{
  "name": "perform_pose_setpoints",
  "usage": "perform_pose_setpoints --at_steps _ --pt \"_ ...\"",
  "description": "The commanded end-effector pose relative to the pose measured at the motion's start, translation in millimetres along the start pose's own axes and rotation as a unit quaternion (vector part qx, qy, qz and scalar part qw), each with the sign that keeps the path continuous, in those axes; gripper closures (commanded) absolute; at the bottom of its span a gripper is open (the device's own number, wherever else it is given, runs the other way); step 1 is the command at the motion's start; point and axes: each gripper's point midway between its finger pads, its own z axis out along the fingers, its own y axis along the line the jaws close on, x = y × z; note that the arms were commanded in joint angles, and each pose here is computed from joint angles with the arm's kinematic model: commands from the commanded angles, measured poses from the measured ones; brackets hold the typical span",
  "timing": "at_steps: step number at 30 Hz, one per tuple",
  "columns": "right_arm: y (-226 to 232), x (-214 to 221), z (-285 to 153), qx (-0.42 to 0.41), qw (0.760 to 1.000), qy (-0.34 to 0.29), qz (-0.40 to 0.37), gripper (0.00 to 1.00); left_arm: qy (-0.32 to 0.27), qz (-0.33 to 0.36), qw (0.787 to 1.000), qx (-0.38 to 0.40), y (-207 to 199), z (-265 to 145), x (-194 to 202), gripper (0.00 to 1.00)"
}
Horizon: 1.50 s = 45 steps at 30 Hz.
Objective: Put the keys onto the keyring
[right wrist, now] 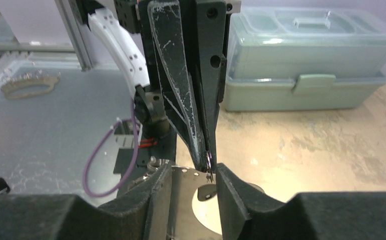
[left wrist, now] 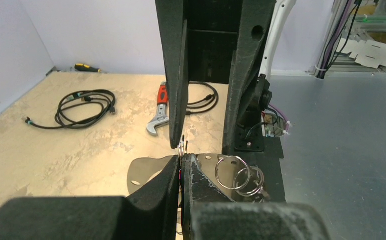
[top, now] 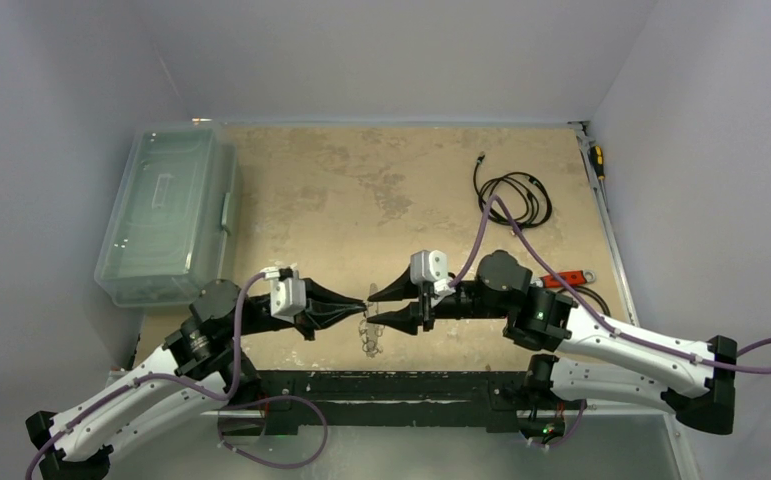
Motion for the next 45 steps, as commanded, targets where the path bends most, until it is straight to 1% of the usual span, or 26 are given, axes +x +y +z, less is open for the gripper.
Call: perform_pose_setpoints --at_steps 1,5,8,12,16,20,32,45 --pt "-5.3 -7.0 -5.5 0.012 0.999 0.041 -0.018 0.57 -0.004 0.007 1.000 -0.004 2.0 0.7 -17.9 1.00" --pt "-6.7 2.5 -8.5 0.011 0.996 0.093 -0.014 0.54 0.041 -0.018 0.999 -0.001 0.5 -0.8 5.6 1.00" --pt "-11.8 8.3 -9.0 0.021 0.992 0.125 -0.010 0.55 0.036 -0.017 0.999 -0.001 -1.0 -3.2 8.1 1.00" --pt "-18.1 10.2 -9.4 0.034 0.987 0.156 -0.006 0.61 0.037 -0.018 0.999 -0.007 1.1 -3.3 9.8 1.00" --pt "-11.9 14.4 -7.9 0.011 0.984 0.177 -0.004 0.64 0.045 -0.021 0.999 -0.019 5.1 -3.6 12.1 1.00" --pt "-9.0 15.7 -4.3 -0.002 0.984 0.177 -0.004 0.69 0.046 -0.022 0.999 -0.019 5.1 -3.7 13.8 1.00" --pt "-17.2 16.7 0.9 0.012 0.985 0.174 -0.016 0.70 0.050 -0.028 0.998 -0.006 2.3 0.0 17.3 1.00" --pt "-20.7 19.6 7.7 0.012 0.984 0.177 -0.019 0.74 0.043 -0.029 0.999 0.011 -4.5 -0.4 15.1 1.00"
